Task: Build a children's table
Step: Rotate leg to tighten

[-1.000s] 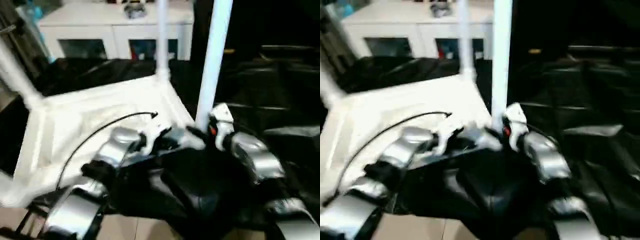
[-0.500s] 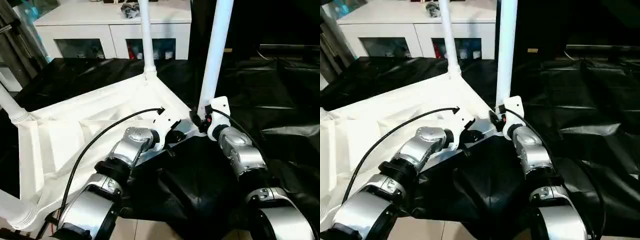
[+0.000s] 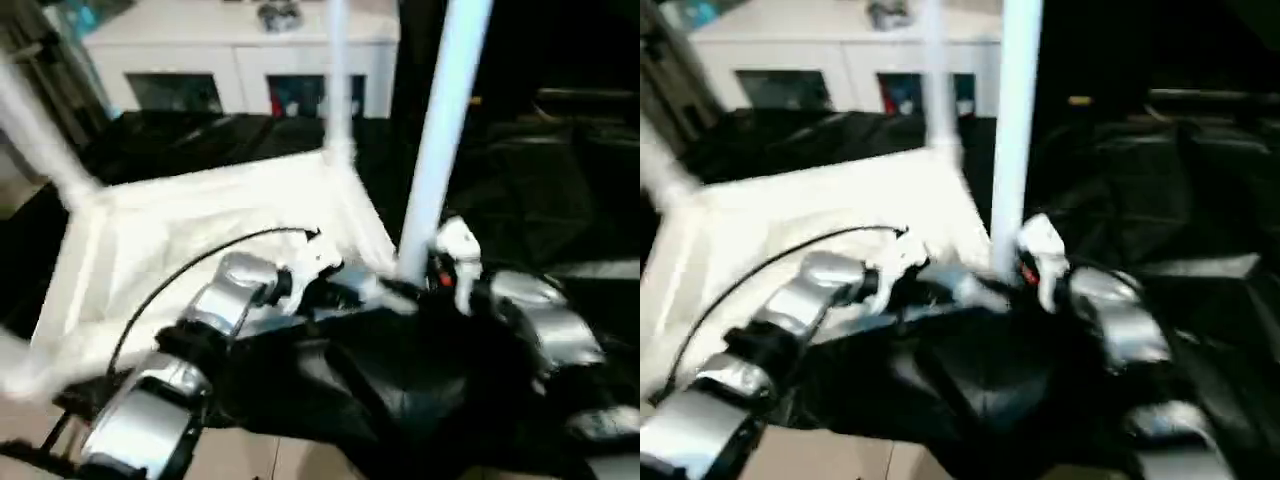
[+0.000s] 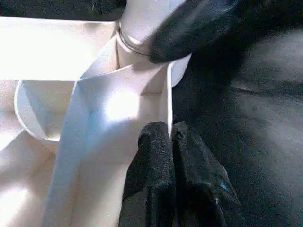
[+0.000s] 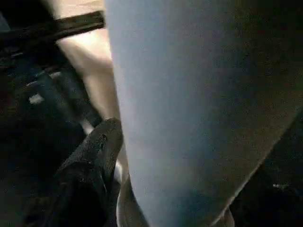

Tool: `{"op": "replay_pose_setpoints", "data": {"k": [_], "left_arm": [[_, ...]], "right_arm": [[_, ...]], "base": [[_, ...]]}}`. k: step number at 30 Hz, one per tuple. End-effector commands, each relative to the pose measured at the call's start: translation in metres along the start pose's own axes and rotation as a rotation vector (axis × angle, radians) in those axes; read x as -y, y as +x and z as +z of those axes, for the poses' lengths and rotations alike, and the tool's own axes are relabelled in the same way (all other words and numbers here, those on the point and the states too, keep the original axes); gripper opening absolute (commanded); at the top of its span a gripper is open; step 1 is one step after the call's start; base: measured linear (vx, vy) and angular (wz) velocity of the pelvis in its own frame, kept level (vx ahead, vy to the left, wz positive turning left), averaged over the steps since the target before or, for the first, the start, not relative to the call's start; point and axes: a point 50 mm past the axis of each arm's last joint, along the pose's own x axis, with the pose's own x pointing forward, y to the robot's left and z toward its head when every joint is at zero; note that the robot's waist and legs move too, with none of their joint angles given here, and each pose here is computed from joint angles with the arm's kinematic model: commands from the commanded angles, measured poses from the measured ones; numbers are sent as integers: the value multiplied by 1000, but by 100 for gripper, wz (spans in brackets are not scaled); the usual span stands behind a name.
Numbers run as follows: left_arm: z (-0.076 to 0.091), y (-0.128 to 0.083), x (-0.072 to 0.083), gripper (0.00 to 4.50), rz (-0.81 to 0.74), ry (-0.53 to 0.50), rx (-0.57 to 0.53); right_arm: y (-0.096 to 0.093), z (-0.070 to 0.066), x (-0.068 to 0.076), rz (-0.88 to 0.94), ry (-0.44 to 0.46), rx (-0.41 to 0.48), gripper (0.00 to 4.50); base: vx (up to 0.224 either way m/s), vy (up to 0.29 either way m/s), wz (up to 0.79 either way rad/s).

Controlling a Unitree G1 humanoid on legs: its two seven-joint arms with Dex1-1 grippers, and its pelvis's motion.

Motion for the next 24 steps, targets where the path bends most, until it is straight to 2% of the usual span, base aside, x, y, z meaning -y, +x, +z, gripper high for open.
{"op": "replay_pose_setpoints", "data": {"k": [1, 2, 3, 5, 11, 14, 18, 21, 22, 24], "left_arm": [[4, 8, 7, 0, -61, 26, -3], [4, 8, 8, 0, -78, 24, 1], [4, 7, 10, 0, -93, 22, 5], [4, 6, 11, 0, -114, 21, 11], [3, 4, 15, 0, -167, 20, 4], [2, 5, 15, 0, -143, 18, 0], [2, 8, 12, 0, -99, 10, 2], [10, 14, 0, 0, 65, -14, 44], [13, 17, -5, 0, 133, -34, 54], [16, 22, -7, 0, 175, -48, 55]], "right_arm": [[15, -15, -25, 181, 49, -67, 310], [14, -16, -27, 205, 52, -75, 310], [12, -16, -29, 228, 53, -82, 285], [11, -16, -31, 255, 57, -91, 285], [11, -16, -38, 302, 68, -104, 242], [14, -16, -41, 303, 77, -96, 221], [17, -17, -41, 267, 73, -81, 217], [28, -17, -29, 77, 69, -36, 212], [35, -18, -22, -42, 101, -35, 210], [42, -21, -15, -170, 129, -50, 202]], "base": [[0, 0, 0], [0, 0, 0], [0, 0, 0], [0, 0, 0], [0, 0, 0], [0, 0, 0], [0, 0, 0], [0, 0, 0], [0, 0, 0], [0, 0, 0]]}}
